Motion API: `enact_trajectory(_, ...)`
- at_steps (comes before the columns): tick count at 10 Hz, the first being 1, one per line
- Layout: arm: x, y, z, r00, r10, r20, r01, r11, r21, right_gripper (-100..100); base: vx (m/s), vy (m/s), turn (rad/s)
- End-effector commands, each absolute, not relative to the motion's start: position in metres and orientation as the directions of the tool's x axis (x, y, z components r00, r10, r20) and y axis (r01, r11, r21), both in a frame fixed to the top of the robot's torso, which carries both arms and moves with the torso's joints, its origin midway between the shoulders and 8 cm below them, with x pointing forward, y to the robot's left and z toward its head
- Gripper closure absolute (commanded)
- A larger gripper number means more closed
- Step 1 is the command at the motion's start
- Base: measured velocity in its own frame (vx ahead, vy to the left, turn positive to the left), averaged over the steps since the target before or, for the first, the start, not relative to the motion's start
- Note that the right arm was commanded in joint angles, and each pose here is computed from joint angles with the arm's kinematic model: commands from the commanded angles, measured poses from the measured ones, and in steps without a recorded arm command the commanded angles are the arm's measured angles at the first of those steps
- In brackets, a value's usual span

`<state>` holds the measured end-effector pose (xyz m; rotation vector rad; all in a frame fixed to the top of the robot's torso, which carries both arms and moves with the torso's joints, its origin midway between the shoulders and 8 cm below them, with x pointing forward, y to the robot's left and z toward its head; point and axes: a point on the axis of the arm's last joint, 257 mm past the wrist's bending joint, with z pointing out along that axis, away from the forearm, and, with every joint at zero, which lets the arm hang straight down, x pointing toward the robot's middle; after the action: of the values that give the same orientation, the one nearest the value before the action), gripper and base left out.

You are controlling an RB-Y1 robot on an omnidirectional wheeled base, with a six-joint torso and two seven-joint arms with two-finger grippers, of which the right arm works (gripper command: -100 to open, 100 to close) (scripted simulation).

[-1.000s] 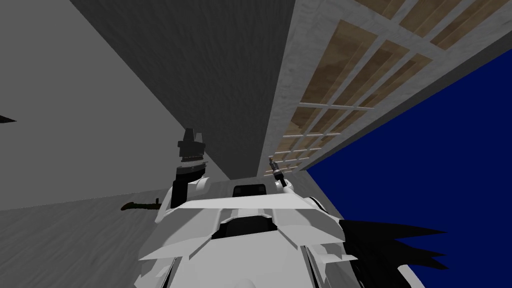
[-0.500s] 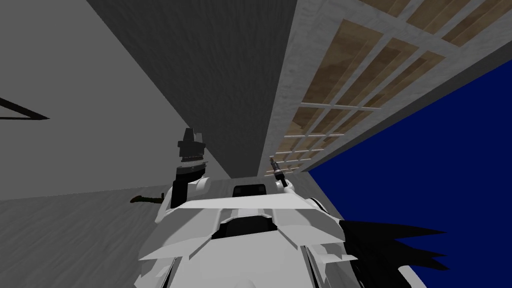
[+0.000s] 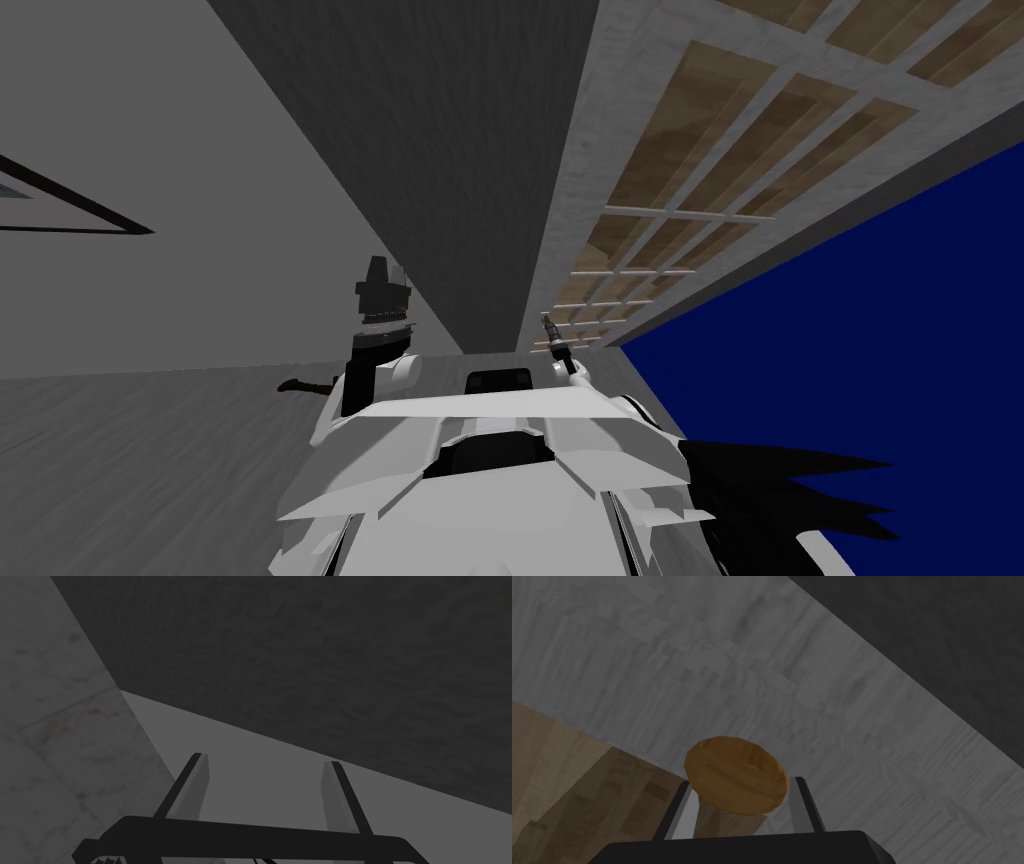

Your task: Pull the door open

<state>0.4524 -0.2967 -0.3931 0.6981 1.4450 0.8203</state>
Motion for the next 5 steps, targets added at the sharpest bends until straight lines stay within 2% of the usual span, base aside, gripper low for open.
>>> enact_trajectory(1,0.4504,-0.2870,-0.3974,-0.057,0.861,-0.506,-0.055,0.504,0.862,100,-0.031,-0.007,0.090)
enact_trajectory(4,0.4501,-0.2904,-0.3972,-0.052,0.888,-0.457,-0.048,0.455,0.889,100,-0.030,-0.007,0.058)
enact_trajectory(5,0.4501,-0.2904,-0.3972,-0.052,0.888,-0.457,-0.048,0.455,0.889,100,-0.002,-0.009,-0.013)
